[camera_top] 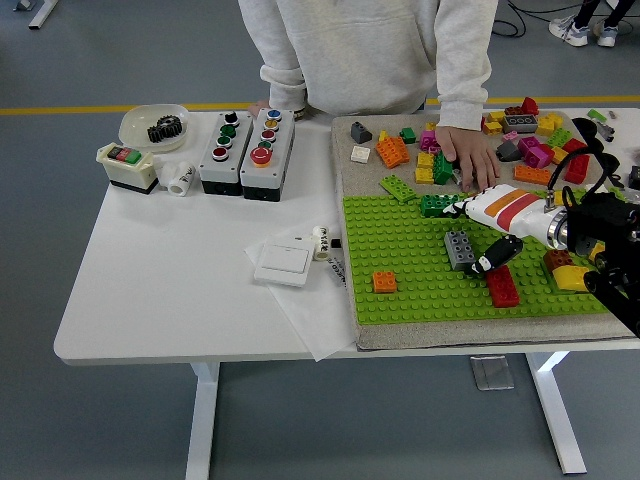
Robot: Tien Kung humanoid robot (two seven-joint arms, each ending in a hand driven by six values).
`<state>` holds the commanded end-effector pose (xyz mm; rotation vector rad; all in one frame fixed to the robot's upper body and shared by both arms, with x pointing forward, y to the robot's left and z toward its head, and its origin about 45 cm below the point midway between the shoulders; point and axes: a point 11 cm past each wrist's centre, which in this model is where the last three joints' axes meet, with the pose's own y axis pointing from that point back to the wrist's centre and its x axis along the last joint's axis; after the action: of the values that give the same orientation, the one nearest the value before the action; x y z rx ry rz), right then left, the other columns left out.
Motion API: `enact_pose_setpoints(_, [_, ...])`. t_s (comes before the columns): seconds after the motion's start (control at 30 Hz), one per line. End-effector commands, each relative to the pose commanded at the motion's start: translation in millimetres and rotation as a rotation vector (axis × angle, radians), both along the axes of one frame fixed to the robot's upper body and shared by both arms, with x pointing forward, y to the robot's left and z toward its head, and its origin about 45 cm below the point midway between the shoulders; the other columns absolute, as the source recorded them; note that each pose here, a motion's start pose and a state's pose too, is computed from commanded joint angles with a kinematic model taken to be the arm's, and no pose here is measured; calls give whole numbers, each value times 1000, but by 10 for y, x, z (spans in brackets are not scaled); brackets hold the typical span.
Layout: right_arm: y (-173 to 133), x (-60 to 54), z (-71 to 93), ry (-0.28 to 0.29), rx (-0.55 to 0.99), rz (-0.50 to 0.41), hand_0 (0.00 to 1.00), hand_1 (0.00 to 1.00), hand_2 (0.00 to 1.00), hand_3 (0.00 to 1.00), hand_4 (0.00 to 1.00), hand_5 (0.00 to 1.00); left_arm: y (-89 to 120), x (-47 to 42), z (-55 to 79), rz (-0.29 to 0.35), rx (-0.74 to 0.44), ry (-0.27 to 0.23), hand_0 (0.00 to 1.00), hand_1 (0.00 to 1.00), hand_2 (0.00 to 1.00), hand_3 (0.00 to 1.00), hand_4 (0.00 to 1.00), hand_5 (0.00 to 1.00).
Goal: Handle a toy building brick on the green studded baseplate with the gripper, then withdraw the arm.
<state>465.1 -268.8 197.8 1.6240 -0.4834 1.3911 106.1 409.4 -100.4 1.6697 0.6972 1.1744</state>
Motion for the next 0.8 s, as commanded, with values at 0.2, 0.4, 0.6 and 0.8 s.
enact_pose_setpoints(0.2, [10, 1, -30, 10, -12, 0, 761, 685, 727, 815, 998, 448, 0, -9, -2, 0, 1, 1, 739, 732, 743, 600, 668, 604])
enact_pose_setpoints(0.4, [18, -9, -71, 23, -21, 0, 755, 672, 713, 800, 998, 455, 3, -22, -4, -1, 3, 3, 740, 734, 743, 600, 668, 604])
enact_pose_setpoints(0.6, [22, -16, -86, 24, -25, 2, 750, 656, 697, 789, 998, 467, 4, -41, -8, -2, 4, 8, 740, 733, 743, 600, 667, 604])
enact_pose_setpoints(0.8, [34, -23, -97, 24, -32, 8, 748, 655, 695, 787, 998, 468, 4, -49, -9, -3, 5, 10, 741, 734, 743, 599, 668, 604])
